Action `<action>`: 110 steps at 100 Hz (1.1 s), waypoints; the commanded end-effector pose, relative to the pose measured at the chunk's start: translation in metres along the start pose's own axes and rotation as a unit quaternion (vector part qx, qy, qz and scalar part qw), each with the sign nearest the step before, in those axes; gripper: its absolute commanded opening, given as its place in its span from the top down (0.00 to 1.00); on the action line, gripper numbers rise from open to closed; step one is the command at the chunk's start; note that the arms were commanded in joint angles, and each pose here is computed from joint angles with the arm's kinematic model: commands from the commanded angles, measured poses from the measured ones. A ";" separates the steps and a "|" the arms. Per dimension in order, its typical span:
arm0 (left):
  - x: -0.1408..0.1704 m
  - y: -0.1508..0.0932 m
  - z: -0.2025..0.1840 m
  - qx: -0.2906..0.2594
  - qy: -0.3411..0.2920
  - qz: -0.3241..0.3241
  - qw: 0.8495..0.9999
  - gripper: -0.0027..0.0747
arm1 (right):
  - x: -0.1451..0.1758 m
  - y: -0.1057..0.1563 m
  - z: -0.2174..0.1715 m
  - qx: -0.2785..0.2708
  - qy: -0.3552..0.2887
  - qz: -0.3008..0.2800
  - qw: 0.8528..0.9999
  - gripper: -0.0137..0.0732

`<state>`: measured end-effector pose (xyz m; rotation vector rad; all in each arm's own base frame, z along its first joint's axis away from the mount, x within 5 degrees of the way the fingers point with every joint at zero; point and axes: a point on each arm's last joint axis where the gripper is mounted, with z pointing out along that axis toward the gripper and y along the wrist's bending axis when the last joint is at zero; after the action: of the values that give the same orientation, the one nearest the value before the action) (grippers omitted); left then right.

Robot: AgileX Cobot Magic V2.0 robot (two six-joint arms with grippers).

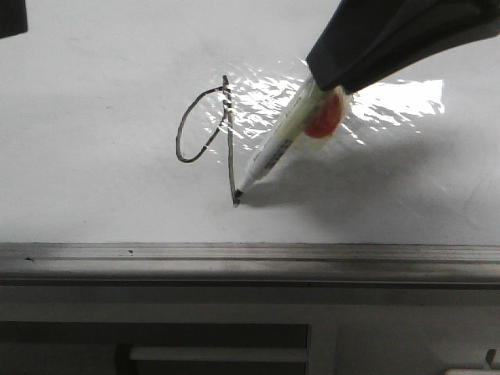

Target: Write number 9 on whiteboard

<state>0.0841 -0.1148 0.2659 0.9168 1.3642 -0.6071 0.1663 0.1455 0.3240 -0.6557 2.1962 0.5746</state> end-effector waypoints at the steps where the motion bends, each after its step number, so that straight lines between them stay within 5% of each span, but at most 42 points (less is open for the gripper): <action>1: -0.011 -0.001 0.007 0.016 -0.035 -0.002 0.999 0.62 | -0.015 0.014 -0.017 -0.026 -0.070 -0.018 0.997 0.90; 37: 0.010 -0.014 0.046 0.087 -0.041 -0.006 0.995 0.62 | -0.010 0.039 -0.013 -0.087 -0.057 -0.010 0.995 0.90; 80: 0.025 -0.016 0.059 0.099 -0.014 -0.021 0.995 0.62 | -0.006 0.044 -0.014 -0.099 -0.040 -0.007 0.994 0.90; 110: 0.025 -0.016 0.059 0.099 -0.014 -0.021 0.995 0.96 | -0.006 0.044 -0.014 -0.101 -0.040 -0.005 0.994 0.90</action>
<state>0.1054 -0.1651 0.2195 1.1202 1.3956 -0.7299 0.1350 0.1725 0.3304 -0.7711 2.1525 0.7734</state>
